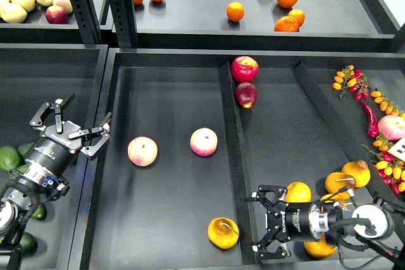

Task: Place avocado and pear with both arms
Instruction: 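Move the right gripper down toward the yellow pear nearest the robot, then close the right gripper around the yellow pear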

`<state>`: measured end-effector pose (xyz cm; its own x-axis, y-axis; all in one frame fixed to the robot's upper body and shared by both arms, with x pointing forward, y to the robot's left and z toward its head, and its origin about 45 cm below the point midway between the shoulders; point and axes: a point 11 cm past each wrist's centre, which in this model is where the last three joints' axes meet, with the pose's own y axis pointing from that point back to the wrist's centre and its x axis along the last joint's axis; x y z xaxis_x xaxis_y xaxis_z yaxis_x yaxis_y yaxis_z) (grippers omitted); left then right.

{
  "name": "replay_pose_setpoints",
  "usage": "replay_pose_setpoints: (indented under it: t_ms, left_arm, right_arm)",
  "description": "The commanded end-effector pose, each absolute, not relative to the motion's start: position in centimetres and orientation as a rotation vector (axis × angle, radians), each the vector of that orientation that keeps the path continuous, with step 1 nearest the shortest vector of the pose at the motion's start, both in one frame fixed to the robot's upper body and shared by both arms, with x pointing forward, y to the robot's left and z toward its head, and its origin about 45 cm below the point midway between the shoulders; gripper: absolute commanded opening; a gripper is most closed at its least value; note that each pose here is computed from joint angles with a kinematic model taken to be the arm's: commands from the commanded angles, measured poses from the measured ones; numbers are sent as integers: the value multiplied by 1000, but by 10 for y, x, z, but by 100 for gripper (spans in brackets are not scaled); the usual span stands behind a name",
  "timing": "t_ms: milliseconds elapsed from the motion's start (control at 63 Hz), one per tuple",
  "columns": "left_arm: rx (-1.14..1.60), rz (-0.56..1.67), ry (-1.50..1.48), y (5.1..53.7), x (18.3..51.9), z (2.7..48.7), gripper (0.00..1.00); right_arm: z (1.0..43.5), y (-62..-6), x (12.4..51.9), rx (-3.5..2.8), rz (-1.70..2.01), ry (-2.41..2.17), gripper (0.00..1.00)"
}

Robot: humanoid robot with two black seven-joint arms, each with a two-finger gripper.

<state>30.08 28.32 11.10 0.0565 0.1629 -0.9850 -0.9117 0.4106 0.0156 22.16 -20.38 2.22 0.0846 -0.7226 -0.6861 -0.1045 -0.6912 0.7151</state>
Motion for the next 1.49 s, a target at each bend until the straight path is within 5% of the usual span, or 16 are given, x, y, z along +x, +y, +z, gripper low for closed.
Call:
replay_pose_setpoints:
  t_ms: [0, 222, 1477]
  left_arm:
    - [-787, 955, 1236, 283, 301, 113, 99]
    - [-786, 952, 1234, 283, 299, 113, 99]
    - [-773, 941, 1245, 277, 298, 111, 99]
  right_arm:
    - [17, -201, 223, 1869, -1652, -822, 100]
    - [8, -201, 226, 1850, -1634, -848, 97]
    - [5, -187, 239, 1891, -1666, -890, 33]
